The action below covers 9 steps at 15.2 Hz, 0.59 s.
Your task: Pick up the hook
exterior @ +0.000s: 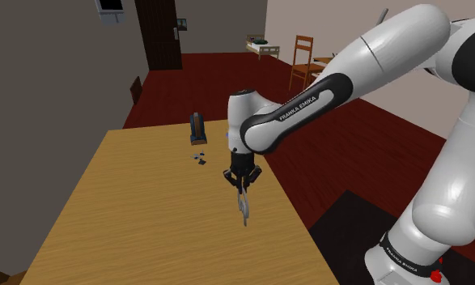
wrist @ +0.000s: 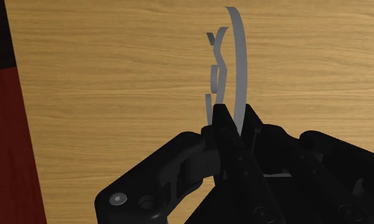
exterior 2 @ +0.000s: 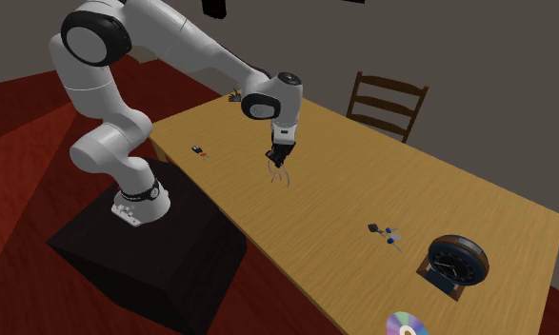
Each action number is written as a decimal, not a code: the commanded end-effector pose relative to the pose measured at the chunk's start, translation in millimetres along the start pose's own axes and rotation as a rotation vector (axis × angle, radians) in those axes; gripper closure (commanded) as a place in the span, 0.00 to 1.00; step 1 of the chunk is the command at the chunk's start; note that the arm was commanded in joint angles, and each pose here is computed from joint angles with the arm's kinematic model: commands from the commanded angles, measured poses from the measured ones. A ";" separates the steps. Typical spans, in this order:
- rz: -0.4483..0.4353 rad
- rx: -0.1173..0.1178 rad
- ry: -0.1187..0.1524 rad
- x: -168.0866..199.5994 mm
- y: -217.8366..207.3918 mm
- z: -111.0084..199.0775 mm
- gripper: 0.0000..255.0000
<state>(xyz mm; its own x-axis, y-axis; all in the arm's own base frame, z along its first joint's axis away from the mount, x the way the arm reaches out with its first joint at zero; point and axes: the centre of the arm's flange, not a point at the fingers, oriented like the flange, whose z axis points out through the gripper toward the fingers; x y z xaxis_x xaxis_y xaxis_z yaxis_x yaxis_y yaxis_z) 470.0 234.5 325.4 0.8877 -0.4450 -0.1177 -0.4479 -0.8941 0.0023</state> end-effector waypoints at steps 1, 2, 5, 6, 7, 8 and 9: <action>0.000 0.000 0.000 -0.5 -0.7 -11.0 1.00; 0.000 0.000 0.000 -1.1 -0.7 -16.2 1.00; 0.000 0.000 0.000 -3.0 -0.7 -31.9 1.00; 0.000 0.000 0.000 -3.6 -0.7 -37.2 1.00; 0.000 0.000 0.000 -4.2 -0.7 -42.4 1.00; 0.000 0.000 0.000 -4.8 -0.6 -47.7 1.00; 0.000 0.000 0.000 -5.5 -0.6 -52.9 1.00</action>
<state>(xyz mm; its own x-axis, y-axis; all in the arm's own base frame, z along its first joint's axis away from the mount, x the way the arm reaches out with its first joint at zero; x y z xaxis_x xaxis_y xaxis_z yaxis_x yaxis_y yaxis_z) 471.1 236.1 373.6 0.8878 -0.4450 -0.1175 -0.4478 -0.8941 0.0021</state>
